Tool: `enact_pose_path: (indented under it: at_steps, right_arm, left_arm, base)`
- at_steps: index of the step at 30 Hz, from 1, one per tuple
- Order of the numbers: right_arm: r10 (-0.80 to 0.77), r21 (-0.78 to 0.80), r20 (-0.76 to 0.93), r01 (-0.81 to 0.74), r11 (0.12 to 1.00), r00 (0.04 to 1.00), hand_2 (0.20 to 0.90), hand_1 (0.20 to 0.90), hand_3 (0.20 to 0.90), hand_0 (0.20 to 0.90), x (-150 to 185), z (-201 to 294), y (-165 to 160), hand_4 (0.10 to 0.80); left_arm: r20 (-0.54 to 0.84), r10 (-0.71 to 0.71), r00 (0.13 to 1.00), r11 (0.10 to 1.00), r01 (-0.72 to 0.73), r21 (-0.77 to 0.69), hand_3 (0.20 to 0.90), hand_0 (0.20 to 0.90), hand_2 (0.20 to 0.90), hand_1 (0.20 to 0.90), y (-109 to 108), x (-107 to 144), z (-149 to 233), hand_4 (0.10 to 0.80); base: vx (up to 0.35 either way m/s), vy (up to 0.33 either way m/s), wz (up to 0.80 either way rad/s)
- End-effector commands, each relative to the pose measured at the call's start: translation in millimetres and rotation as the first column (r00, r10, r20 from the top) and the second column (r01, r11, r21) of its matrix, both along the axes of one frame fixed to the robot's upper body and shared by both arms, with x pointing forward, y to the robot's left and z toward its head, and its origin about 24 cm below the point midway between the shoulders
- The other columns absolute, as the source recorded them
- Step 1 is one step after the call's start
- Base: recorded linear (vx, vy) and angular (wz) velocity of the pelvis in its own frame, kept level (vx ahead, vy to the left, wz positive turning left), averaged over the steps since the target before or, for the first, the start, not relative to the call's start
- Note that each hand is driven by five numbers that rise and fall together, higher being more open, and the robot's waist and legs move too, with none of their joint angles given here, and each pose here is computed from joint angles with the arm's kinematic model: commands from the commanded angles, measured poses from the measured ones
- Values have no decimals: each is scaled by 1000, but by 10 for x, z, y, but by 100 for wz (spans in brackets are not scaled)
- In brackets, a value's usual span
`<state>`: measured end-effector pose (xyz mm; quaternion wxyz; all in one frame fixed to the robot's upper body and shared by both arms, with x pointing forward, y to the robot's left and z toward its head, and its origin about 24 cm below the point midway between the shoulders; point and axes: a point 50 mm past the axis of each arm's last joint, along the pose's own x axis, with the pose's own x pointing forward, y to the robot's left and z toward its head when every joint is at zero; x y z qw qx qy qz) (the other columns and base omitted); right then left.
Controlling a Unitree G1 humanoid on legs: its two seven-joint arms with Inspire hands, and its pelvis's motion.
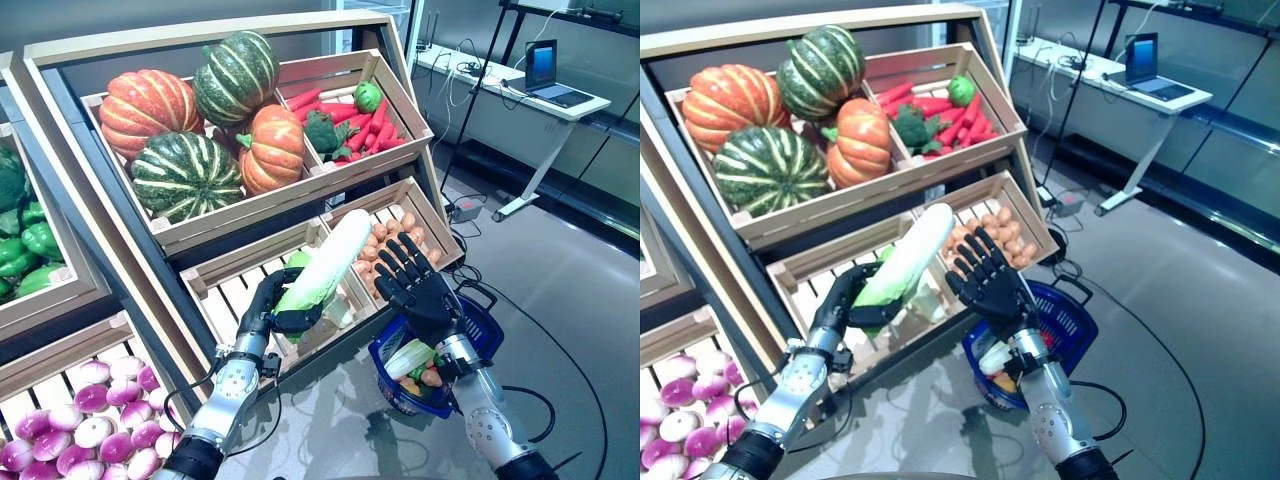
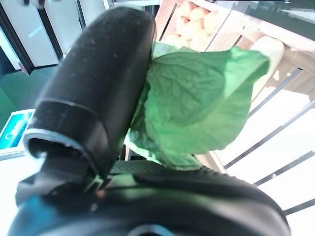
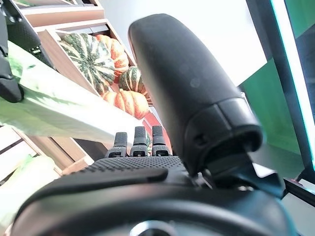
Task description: Put vegetables into the basket
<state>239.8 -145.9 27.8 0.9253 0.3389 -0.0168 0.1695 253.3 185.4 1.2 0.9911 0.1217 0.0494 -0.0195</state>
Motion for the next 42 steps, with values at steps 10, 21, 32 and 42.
enact_pose_path:
  at_steps: [10, 21, 32, 42]
  right_arm:
    - [-37, 83, 229, 18, 996, 973, 900, 900, 900, 900, 238, 515, 15, 800]
    - [-20, 96, 178, 3, 995, 984, 900, 900, 900, 900, 243, 429, 28, 800]
    - [-35, 159, 202, 2, 987, 979, 900, 900, 900, 900, 324, 506, 14, 800]
    - [-66, 155, 286, 21, 988, 956, 900, 900, 900, 900, 590, 829, -61, 800]
  left_arm:
    - [542, -89, 836, 995, 48, 90, 300, 300, 300, 300, -149, 201, 964, 400]
    - [674, -8, 739, 998, -41, 56, 300, 300, 300, 300, -106, 126, 1117, 400]
    - [691, -61, 720, 996, 1, 87, 300, 300, 300, 300, -191, 144, 1138, 400]
    - [663, -180, 727, 983, 116, 139, 300, 300, 300, 300, -339, 161, 1093, 400]
  base:
    - [0, 0, 0]
    - [-8, 5, 1]
    - [-16, 13, 4]
    - [0, 0, 0]
